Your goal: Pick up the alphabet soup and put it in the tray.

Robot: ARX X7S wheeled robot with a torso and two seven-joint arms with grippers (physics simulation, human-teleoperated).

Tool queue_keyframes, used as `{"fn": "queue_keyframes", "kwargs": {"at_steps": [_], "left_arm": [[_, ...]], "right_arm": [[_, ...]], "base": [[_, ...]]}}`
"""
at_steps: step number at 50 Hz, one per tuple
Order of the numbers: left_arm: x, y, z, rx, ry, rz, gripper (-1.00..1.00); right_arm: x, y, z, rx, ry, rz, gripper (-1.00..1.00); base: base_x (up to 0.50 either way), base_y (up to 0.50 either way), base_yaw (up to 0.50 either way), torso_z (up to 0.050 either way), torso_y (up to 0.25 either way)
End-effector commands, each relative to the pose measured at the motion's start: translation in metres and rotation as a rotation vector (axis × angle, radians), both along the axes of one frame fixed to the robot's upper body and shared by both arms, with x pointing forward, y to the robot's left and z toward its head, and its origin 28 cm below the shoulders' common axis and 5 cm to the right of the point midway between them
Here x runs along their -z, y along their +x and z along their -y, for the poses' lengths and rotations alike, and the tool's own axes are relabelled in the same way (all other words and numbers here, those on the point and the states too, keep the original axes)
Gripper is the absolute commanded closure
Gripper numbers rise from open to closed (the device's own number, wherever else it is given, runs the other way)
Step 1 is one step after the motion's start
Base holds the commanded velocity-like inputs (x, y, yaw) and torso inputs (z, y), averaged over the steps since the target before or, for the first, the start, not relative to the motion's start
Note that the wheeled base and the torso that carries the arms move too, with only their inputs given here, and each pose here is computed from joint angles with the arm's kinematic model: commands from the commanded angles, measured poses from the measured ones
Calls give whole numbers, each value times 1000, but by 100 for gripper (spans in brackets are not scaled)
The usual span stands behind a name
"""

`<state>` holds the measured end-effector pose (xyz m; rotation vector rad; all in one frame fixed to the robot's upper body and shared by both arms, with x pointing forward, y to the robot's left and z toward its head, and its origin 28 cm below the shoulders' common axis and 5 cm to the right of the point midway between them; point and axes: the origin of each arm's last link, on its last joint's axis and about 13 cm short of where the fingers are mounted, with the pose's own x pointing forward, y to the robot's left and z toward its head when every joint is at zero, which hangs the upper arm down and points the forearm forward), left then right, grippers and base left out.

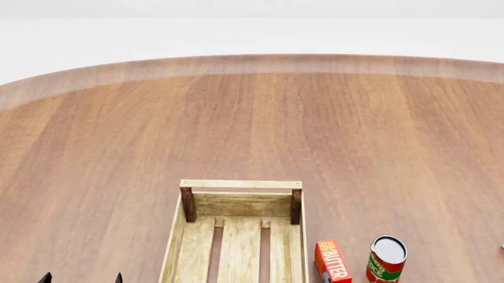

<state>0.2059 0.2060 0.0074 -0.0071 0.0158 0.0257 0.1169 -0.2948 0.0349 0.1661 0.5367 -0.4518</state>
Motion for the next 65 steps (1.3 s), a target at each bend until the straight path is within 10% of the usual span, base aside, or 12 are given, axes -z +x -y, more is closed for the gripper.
{"fn": "queue_keyframes", "kwargs": {"at_steps": [1, 32, 33, 65], "left_arm": [[0, 0, 0, 0, -1, -1, -100], [0, 0, 0, 2, 0, 2, -100], [0, 0, 0, 2, 0, 2, -100], [-1, -1, 0, 3, -5, 2, -100]], "right_arm": [[9, 5, -3, -7, 5, -33, -100], [10, 4, -9, 5, 15, -54, -100], [10, 4, -9, 6, 15, -53, 100], [-30, 6, -29, -149, -31, 144, 100]], "base": [[0, 0, 0, 0, 0], [0, 0, 0, 0, 0], [0, 0, 0, 0, 0], [0, 0, 0, 0, 0]]}}
